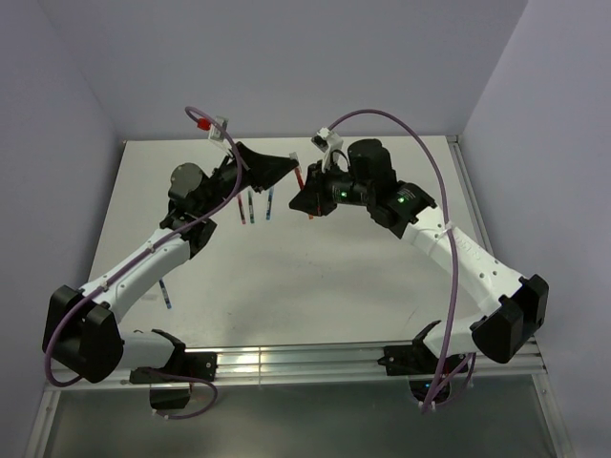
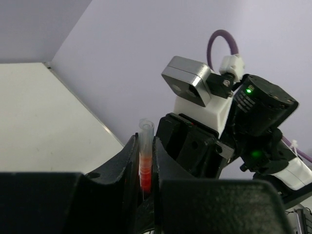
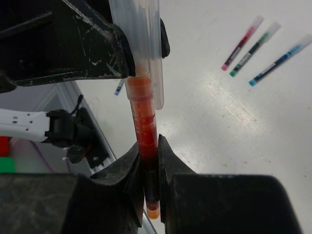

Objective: Insert the pens into the pen caps
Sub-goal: Insert the pen cap onto the pen, then press the pen cap onto the pen.

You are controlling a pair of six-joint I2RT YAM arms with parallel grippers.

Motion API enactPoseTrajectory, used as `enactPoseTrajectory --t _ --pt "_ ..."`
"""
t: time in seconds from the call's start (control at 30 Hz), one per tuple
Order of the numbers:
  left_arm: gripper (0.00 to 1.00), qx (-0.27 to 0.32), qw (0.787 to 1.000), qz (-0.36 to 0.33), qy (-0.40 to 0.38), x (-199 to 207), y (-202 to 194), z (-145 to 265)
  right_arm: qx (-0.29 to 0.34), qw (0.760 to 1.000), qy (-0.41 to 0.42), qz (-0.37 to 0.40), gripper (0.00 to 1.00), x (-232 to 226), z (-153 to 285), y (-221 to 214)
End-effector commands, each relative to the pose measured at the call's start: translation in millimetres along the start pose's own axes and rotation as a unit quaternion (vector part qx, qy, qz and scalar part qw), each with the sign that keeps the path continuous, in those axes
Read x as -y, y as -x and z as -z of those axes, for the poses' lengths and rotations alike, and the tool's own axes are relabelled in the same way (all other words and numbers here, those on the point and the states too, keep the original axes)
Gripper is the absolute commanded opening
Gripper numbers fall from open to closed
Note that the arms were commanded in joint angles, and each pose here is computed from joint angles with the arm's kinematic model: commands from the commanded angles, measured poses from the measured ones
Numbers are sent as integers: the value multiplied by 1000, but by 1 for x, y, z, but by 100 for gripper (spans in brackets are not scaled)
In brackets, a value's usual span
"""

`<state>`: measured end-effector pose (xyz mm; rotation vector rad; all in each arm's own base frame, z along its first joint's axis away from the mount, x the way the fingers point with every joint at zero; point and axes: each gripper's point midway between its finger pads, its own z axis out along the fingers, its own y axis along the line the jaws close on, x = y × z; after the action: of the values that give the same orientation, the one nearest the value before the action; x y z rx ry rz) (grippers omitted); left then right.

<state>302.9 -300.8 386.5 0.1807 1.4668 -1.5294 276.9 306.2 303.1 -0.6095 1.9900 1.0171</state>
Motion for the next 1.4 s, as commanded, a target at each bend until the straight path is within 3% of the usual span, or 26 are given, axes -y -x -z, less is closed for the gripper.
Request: enactPoseTrajectory --t 0.0,0.43,0.7,0.83,0.87,0.97,1.2,1.37 --pt "0 -200 969 57 -135 55 -83 37 251 966 14 53 0 -15 46 143" --pt "0 -229 957 51 -171 61 -93 48 263 959 96 48 0 -21 68 154" --pt "0 -194 973 40 -115 46 -73 42 232 967 89 47 0 -14 63 141" --pt "17 -130 989 5 -65 37 -31 46 189 979 64 33 0 -5 54 120" --pt "29 -112 992 -18 -58 39 -19 48 190 980 35 38 0 4 51 118" --pt "46 -81 994 -65 -22 38 15 47 158 986 -23 39 0 14 41 97" --pt "56 -50 994 -99 -20 52 54 27 102 993 -5 51 0 -12 21 61" --pt "58 -53 994 -98 3 38 66 11 92 994 7 56 0 -23 17 54"
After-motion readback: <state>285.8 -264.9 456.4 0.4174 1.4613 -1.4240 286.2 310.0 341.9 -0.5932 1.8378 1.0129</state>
